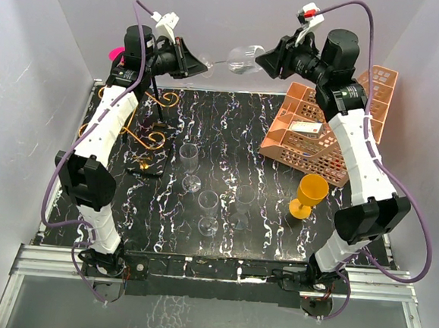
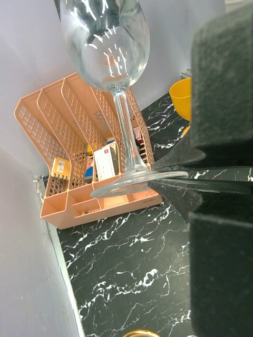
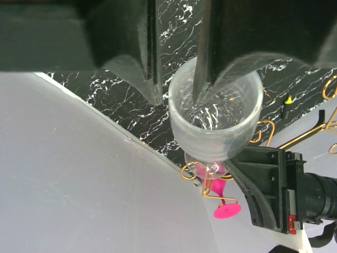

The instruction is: Place the wine glass upside down on the wine glass rack

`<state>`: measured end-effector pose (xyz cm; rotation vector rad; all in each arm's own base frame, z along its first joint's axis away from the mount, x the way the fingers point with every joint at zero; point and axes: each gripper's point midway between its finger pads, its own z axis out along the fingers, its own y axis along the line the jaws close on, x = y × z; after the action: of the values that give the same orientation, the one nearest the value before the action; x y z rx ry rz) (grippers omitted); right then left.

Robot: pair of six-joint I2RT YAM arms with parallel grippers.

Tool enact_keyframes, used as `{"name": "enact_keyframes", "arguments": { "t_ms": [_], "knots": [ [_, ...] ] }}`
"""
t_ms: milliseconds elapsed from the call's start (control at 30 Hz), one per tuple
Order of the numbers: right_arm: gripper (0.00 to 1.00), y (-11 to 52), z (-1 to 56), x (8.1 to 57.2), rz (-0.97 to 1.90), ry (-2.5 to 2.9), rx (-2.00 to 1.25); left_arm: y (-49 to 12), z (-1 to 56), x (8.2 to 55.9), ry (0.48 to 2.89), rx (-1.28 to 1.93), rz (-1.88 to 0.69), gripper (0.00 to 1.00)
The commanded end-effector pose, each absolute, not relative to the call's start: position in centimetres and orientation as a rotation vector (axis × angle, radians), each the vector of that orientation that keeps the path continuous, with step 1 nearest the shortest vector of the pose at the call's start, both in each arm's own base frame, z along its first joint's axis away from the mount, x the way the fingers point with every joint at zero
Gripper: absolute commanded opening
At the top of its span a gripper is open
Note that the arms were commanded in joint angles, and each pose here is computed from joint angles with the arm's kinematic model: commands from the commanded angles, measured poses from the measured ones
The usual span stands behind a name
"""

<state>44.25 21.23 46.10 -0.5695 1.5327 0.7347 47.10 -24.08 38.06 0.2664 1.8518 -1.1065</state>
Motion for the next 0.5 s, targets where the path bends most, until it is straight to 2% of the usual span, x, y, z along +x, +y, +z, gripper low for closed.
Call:
{"name": "enact_keyframes", "arguments": {
  "t_ms": [0,133,267,467],
  "knots": [
    [0.44,20.3,49.3,42.2,0.653,1.426,-0.617,-23.0,42.4,46.4,1.747,0.279,-1.063,0.0],
    [0.6,19.7,49.1,41.9,0.606,1.435,-0.626,-21.5,43.1,46.6,1.729,0.27,-1.034,0.0],
    [0.71,19.1,49.3,41.8,0.568,1.436,-0.623,-19.4,43.5,47.2,1.72,0.255,-0.946,0.0],
    [0.78,17.8,50.3,41.3,0.524,1.433,-0.611,-16.0,44.2,48.1,1.712,0.235,-0.717,0.0]
  ]
}}
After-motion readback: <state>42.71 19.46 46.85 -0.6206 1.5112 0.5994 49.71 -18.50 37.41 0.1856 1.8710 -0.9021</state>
